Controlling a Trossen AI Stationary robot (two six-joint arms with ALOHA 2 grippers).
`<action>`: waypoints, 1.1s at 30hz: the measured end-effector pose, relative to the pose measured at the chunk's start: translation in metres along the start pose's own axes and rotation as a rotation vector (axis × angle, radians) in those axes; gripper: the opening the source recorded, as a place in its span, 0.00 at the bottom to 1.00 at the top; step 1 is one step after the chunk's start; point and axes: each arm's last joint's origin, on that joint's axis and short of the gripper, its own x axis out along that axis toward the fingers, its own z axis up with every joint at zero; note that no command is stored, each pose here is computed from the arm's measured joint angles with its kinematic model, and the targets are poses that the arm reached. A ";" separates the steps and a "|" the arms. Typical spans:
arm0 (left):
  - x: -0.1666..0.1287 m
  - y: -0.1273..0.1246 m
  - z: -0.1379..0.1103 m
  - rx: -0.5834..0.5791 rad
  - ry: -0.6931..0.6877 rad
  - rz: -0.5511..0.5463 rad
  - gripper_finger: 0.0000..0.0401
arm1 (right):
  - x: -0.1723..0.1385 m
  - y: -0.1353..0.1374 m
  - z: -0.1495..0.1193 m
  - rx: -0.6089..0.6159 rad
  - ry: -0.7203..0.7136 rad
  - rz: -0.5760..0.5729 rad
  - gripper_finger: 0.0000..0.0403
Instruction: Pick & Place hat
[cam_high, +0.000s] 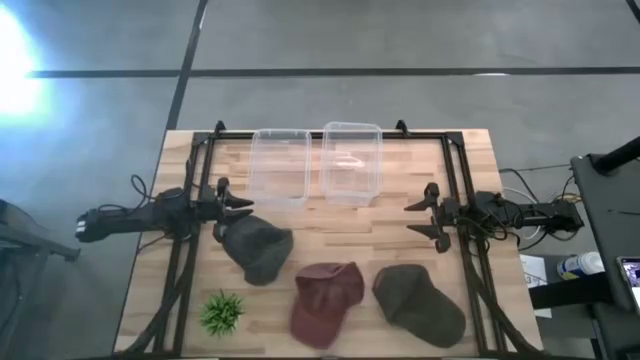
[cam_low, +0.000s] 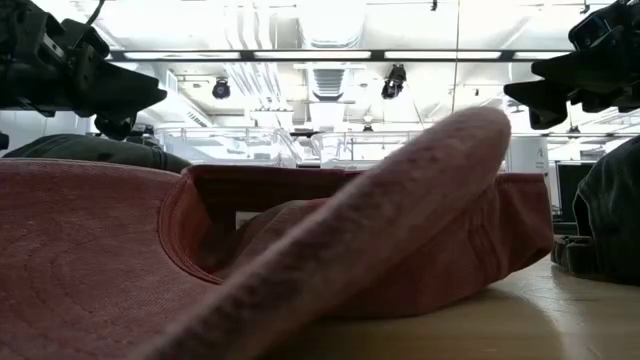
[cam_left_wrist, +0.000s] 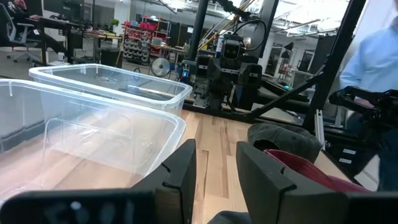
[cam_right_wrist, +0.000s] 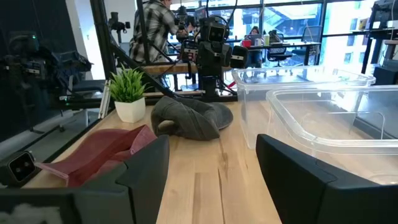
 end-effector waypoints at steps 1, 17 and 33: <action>0.000 0.000 0.000 0.000 0.000 0.000 0.27 | 0.000 0.000 0.000 0.000 0.000 0.000 0.59; 0.000 0.000 0.000 0.000 0.000 0.000 0.27 | 0.000 0.000 0.001 0.213 -0.009 -0.013 0.59; 0.000 0.000 0.000 0.000 0.000 0.000 0.27 | 0.004 0.001 -0.004 1.154 0.068 -0.008 0.59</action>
